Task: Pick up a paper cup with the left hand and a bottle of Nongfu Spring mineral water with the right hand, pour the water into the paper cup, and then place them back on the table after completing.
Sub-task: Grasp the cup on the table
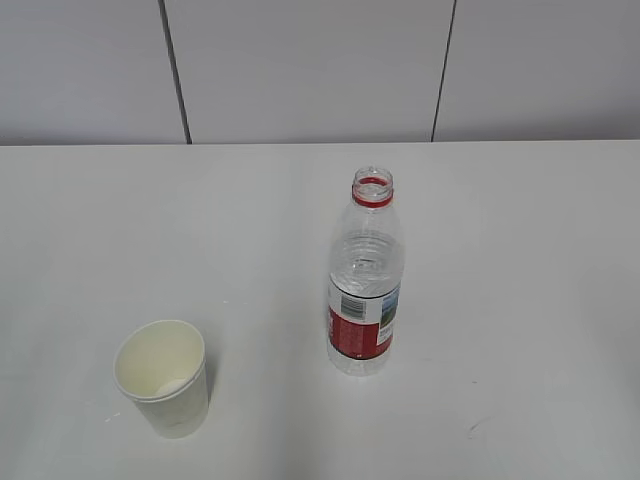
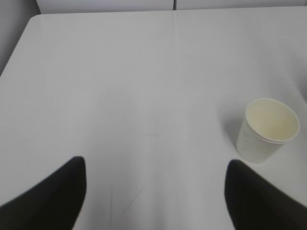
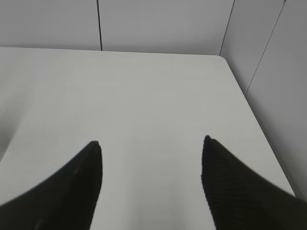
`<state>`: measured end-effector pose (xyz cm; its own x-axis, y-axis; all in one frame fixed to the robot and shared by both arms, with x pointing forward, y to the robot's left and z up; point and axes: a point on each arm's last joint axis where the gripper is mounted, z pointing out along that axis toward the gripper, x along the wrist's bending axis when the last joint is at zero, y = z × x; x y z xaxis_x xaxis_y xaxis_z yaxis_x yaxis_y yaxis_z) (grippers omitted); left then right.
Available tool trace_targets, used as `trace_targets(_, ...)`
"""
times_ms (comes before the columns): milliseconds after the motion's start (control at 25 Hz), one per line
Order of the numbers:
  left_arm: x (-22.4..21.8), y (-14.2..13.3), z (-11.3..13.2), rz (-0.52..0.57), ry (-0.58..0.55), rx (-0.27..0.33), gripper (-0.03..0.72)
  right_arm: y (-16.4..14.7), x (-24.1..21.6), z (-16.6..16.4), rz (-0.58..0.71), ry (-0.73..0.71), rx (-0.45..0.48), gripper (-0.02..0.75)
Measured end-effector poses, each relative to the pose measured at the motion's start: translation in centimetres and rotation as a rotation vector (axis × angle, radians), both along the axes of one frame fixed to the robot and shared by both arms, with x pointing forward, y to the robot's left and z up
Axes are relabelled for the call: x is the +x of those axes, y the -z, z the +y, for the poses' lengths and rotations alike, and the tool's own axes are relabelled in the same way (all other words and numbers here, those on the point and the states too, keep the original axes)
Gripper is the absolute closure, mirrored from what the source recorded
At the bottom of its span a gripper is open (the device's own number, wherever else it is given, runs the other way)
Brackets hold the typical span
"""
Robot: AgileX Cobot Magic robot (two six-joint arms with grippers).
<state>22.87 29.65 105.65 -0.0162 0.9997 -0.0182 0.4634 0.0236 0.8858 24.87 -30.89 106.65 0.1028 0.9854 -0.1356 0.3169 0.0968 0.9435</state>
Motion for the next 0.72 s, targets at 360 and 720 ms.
trace_targets(360,0.0,0.0,0.0,0.0,0.001,0.003,0.146,1.7,2.6,0.1,-0.047,-0.029,-0.014,0.256)
trace_targets(720,-0.1,-0.4,0.0,-0.025,0.0,0.005,0.146,2.2,3.2,0.2,-0.109,-0.044,-0.022,0.256)
